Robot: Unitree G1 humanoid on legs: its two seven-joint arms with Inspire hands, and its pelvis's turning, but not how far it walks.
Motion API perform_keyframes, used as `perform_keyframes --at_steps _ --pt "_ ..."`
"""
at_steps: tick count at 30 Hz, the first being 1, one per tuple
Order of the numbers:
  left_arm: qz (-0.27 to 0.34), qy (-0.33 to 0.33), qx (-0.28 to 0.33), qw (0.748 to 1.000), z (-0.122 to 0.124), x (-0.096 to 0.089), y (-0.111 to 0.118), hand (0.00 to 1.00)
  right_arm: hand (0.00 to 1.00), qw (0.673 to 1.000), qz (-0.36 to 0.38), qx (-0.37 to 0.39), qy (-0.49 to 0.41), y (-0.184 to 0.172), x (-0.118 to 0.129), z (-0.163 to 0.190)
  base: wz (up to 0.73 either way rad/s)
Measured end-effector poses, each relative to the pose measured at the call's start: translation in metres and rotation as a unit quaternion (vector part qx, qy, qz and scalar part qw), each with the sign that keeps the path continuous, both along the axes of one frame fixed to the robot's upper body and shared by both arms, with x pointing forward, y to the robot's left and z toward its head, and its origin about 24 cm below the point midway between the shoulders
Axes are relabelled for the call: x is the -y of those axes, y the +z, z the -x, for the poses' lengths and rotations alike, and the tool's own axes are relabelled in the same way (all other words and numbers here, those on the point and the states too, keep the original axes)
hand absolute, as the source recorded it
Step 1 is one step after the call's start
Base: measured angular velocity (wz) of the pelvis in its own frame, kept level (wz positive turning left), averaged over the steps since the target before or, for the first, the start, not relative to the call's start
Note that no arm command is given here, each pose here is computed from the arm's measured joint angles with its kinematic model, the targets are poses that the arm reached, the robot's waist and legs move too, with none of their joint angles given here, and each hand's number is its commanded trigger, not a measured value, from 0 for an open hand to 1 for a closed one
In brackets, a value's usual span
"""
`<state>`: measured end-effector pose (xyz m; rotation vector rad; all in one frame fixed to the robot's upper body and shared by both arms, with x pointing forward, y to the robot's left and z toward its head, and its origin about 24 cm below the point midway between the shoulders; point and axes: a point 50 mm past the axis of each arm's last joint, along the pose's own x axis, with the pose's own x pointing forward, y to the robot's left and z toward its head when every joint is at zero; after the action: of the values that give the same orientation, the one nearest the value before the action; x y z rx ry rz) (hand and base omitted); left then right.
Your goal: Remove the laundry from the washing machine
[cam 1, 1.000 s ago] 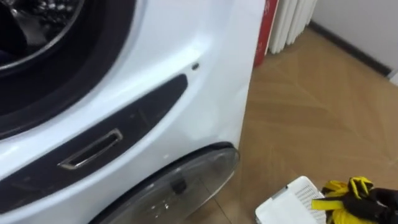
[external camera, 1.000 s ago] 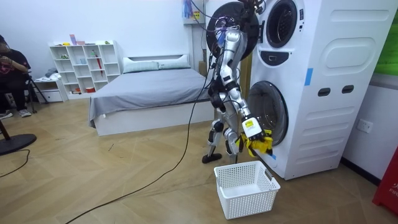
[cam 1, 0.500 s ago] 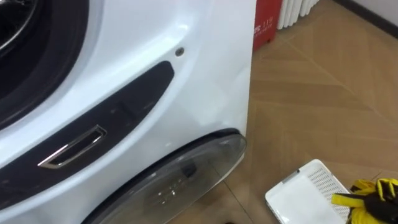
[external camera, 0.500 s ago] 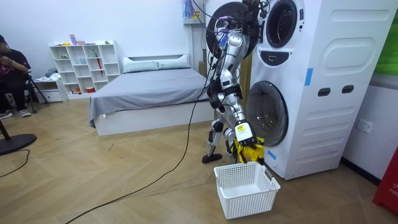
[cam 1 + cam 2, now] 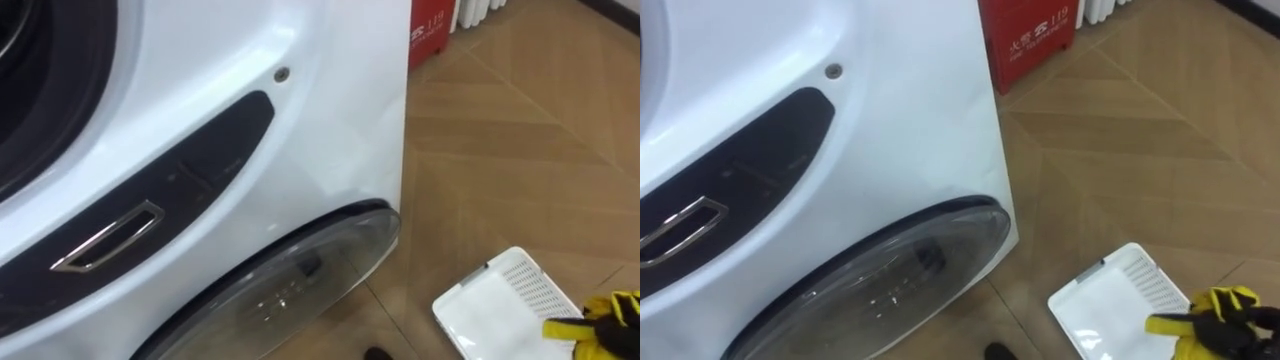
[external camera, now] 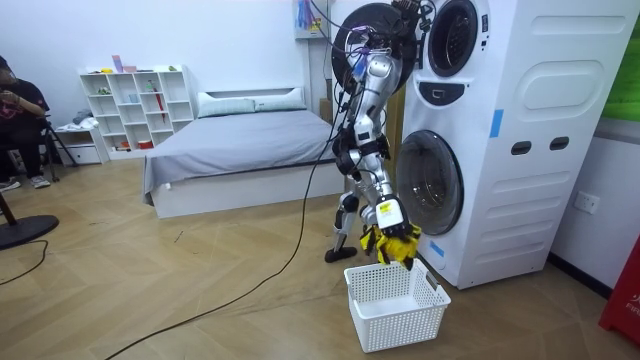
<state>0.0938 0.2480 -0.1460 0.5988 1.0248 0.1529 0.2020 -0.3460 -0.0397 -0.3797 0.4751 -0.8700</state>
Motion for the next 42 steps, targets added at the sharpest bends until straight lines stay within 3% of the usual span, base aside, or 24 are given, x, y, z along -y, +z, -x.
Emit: perform_keyframes --at_steps 26,42 --pt "0.009 -0.005 0.03 0.999 -0.001 0.004 0.002 0.0 0.0 0.997 -0.028 -0.038 -0.053 -0.022 0.007 0.035 0.03" --pt "0.021 -0.002 0.009 1.0 0.007 0.001 -0.001 0.0 0.0 0.997 -0.032 -0.07 -0.006 -0.033 -0.003 0.043 0.17"
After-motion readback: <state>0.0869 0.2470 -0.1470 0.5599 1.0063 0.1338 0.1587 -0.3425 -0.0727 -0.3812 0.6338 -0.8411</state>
